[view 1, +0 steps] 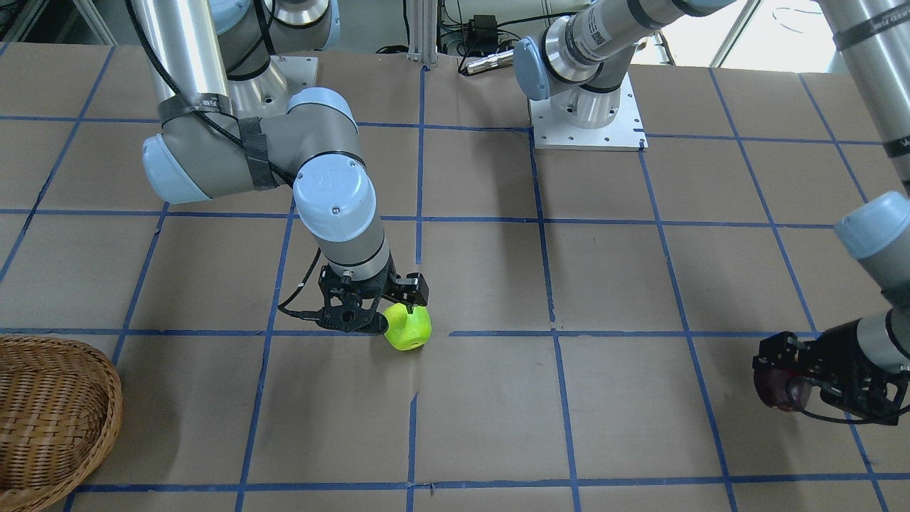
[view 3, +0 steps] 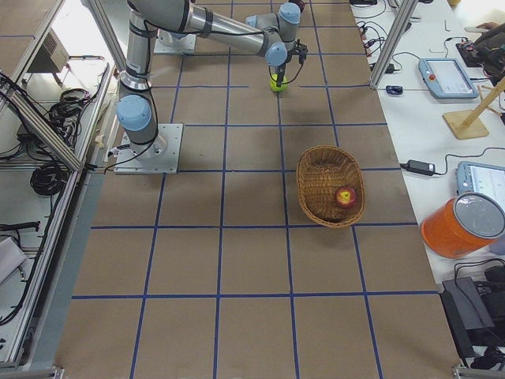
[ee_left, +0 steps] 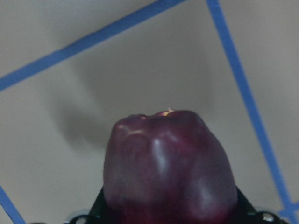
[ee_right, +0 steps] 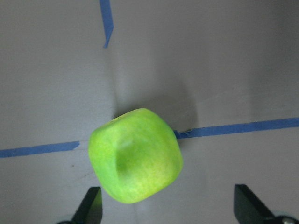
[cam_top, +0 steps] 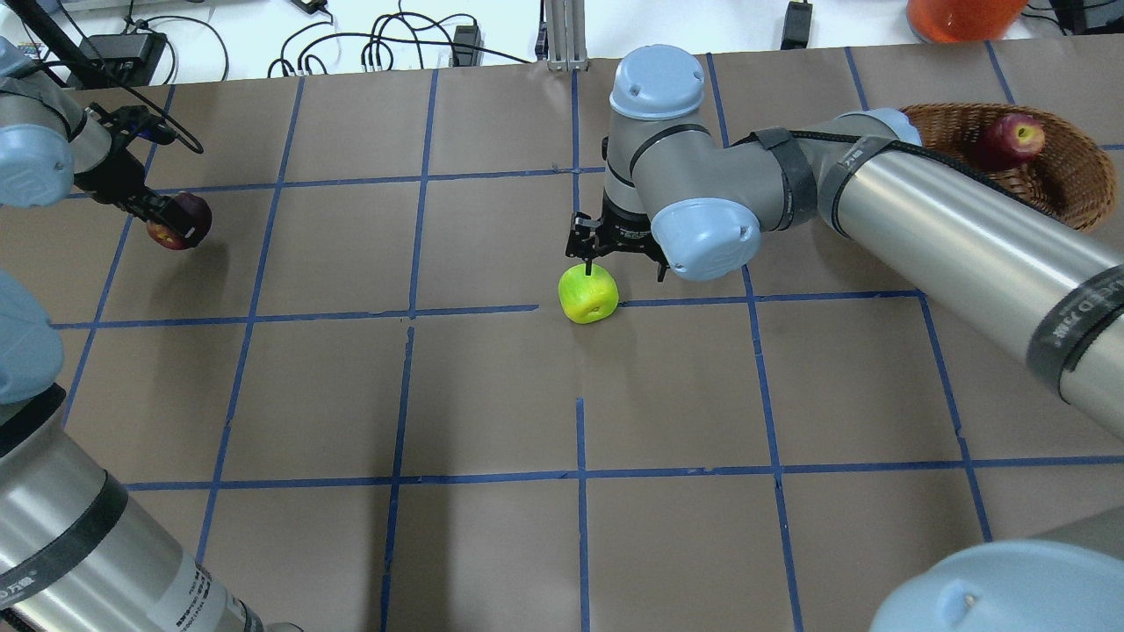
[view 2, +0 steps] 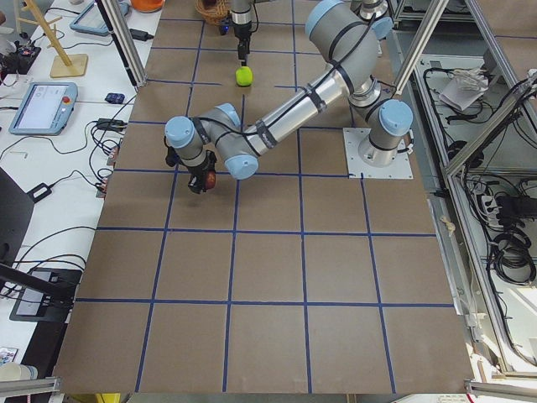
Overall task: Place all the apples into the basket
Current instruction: 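Put green apple in basket with right while left sets dark red apple down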
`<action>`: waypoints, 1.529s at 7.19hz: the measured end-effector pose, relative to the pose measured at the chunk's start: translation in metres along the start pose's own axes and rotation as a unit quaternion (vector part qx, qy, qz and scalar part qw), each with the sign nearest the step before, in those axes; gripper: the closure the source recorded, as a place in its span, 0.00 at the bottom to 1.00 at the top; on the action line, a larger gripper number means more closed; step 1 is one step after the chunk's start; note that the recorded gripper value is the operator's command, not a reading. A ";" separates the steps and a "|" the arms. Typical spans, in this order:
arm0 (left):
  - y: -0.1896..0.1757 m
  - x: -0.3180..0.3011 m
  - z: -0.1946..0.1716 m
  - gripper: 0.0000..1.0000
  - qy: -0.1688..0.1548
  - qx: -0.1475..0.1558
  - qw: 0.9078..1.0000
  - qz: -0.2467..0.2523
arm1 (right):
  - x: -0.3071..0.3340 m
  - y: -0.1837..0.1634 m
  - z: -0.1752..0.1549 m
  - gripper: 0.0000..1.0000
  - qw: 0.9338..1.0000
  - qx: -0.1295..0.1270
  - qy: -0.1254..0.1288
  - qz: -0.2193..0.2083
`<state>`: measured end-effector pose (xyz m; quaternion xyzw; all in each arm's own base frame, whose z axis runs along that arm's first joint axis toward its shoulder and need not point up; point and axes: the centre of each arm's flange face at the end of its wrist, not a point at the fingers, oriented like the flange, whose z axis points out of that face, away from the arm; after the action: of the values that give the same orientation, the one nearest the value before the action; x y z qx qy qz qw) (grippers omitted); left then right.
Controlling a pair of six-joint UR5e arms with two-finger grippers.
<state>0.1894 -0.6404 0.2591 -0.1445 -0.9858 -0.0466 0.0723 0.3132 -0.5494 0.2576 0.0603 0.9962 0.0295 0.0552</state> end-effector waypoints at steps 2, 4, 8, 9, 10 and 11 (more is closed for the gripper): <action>0.033 0.088 -0.019 0.87 0.006 -0.006 0.997 -0.079 | -0.016 0.003 0.022 0.00 1.000 -0.008 -0.019 -0.009; 0.031 0.186 -0.023 0.87 -0.010 0.001 0.993 -0.118 | -0.027 0.003 0.050 0.00 1.000 -0.001 -0.016 -0.017; -0.003 0.370 0.023 0.86 -0.033 0.064 0.975 -0.212 | -0.023 -0.013 0.087 1.00 0.999 0.032 0.026 -0.021; -0.011 0.406 0.037 0.84 -0.030 0.088 0.968 -0.232 | -0.022 -0.017 0.085 1.00 0.999 0.040 0.025 -0.019; -0.016 0.432 0.050 0.83 -0.026 0.100 0.964 -0.245 | -0.018 -0.021 0.076 1.00 0.999 0.044 0.025 -0.014; -0.018 0.453 0.062 0.83 -0.023 0.107 0.963 -0.248 | -0.008 -0.024 0.053 1.00 0.998 0.051 0.025 -0.005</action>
<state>-0.2536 -0.5247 0.2678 0.1116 -0.9914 0.0462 0.0503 0.3244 -0.5718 0.2045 0.0568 0.9978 -0.0198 0.0272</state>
